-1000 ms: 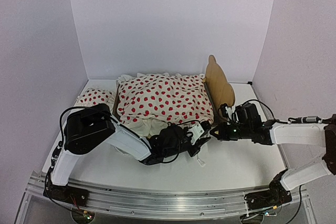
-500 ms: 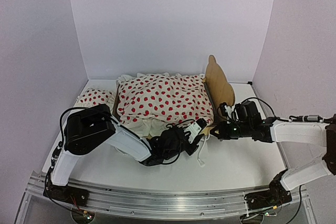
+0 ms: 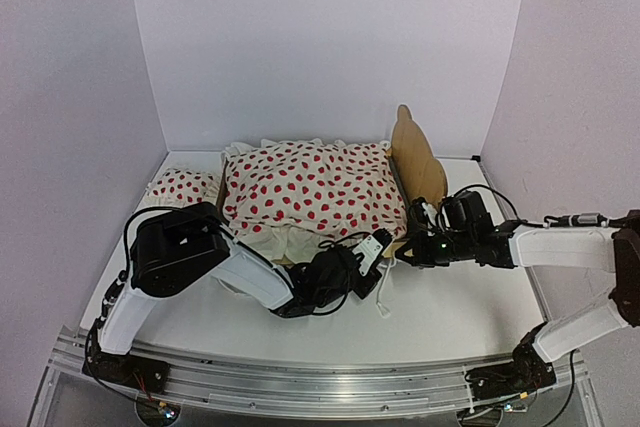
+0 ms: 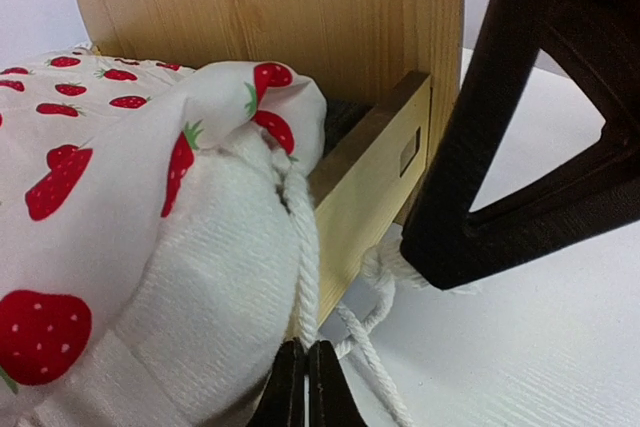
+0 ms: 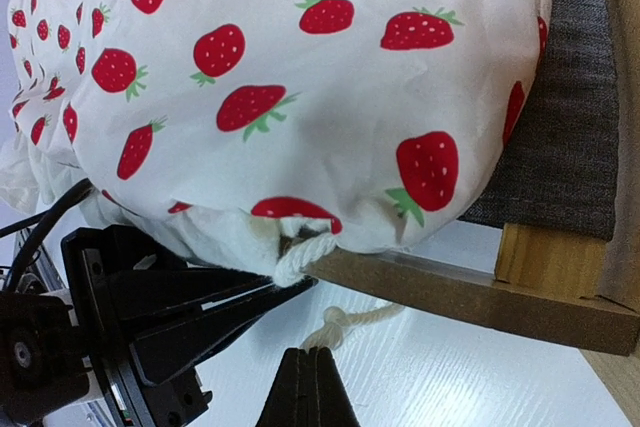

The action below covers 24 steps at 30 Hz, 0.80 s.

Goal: Set up the pet bed

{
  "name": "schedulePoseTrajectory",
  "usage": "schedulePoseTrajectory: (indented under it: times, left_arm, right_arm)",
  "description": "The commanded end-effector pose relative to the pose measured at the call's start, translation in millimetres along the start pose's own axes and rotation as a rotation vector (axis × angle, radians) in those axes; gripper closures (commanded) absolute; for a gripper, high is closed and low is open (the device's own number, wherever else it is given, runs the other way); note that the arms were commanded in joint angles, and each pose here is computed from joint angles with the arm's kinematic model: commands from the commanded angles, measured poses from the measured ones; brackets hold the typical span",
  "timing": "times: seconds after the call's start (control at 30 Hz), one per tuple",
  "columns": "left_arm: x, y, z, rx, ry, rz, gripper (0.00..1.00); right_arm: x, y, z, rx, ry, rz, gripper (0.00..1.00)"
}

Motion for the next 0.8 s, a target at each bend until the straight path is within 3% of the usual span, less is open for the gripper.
schedulePoseTrajectory:
  times: [0.0,0.4,0.77]
  left_arm:
    - [-4.5,20.4,8.8,0.022,0.022,-0.059,1.0]
    - [1.8,27.8,9.5,0.02,-0.019,-0.076,1.0]
    - [32.1,71.7,-3.0,0.0,-0.224,-0.243,1.0]
  right_arm:
    - [0.0,5.3,6.2,0.001,0.023,0.002,1.0]
    - [2.6,1.1,1.5,-0.004,0.034,0.012,1.0]
    - [-6.4,-0.8,-1.5,-0.007,0.068,0.037,1.0]
Point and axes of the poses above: each gripper's point midway between its finger pads, its own x axis back along the fingers, its own z axis along the line the jaws close on, y = z × x, the point moved 4 cm from there along x, back along the fingers, and after that the axes turned 12 degrees about -x, right-handed, at the moved point
